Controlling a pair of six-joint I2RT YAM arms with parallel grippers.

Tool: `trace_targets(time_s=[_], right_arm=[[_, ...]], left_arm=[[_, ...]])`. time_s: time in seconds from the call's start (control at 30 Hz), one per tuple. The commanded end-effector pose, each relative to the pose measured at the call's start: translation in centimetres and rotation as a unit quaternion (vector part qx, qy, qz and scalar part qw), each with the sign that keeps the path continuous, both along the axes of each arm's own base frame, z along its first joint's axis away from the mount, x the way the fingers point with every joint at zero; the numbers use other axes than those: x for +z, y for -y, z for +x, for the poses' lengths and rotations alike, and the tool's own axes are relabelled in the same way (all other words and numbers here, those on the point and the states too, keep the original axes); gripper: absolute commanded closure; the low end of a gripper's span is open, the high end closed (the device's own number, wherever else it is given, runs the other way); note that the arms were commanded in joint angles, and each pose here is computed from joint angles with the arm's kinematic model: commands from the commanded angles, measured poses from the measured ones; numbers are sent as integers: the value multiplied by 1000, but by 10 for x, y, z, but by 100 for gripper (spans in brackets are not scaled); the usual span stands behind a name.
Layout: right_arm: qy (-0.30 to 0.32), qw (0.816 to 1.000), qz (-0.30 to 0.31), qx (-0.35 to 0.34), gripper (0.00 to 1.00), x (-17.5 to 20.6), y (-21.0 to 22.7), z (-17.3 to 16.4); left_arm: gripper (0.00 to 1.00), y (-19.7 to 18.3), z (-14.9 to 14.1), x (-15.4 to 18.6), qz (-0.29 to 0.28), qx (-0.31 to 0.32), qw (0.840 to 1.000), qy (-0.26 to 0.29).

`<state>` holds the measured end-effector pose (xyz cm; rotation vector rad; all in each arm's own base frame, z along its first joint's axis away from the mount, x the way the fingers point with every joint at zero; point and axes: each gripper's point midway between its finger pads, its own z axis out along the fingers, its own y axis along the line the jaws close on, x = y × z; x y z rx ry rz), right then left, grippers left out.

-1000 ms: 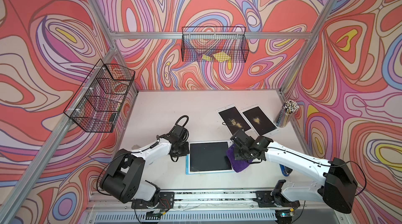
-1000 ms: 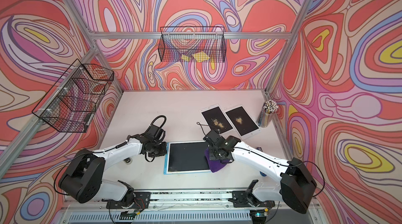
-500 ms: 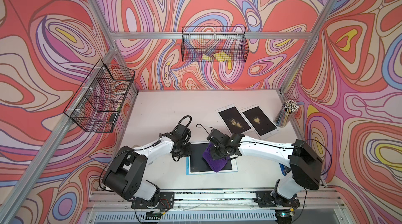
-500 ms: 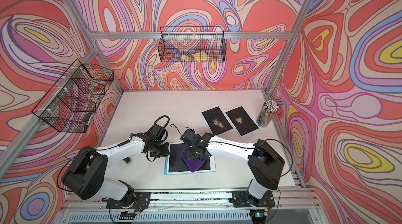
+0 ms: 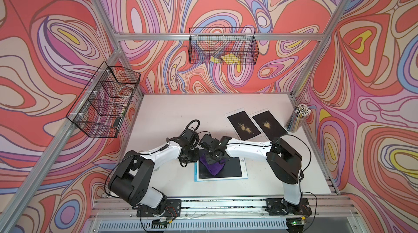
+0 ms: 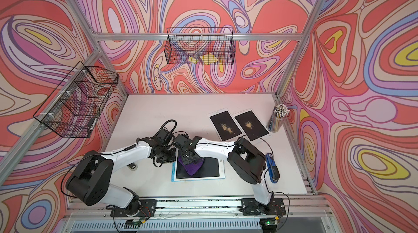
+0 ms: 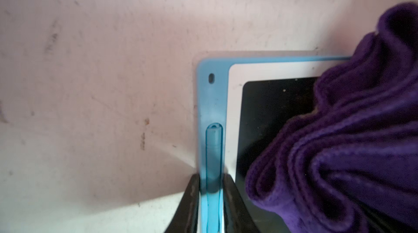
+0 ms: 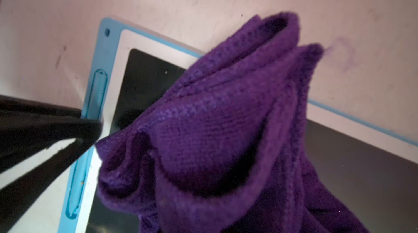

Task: Wipe the drawing tablet
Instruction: Wipe the dirt from the drawing tablet.

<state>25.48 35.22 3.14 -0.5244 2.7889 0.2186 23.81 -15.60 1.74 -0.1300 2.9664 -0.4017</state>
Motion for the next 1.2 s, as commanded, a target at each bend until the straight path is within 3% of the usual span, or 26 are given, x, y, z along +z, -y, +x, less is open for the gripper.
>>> trace_targets(time_s=[0.0,0.13,0.3,0.43,0.57,0.7,0.97,1.17], right_arm=[[-2,995,-81,-66,100,-30,71,16],[-10,987,-109,-113,100,-23,140,-5],[-55,976,-67,-201,100,-20,217,-36],[-24,971,-25,-236,100,16,223,-36],[47,973,48,-219,100,75,197,-20],[47,982,117,-138,100,98,139,-13],[-25,988,137,-61,100,44,44,5],[-66,989,134,-8,100,13,-14,-23]], left_arm=[[79,-14,-19,-19,40,-9,999,-36],[79,-14,-16,-17,39,-9,999,-31],[79,-13,-14,-15,37,-10,999,-27],[79,-11,-15,-14,32,-10,999,-28],[79,-10,-14,-12,29,-8,999,-25],[79,-11,-14,-11,29,-8,999,-22],[79,-11,-16,-16,27,-3,999,-28],[79,-11,-16,-17,28,-2,999,-28]])
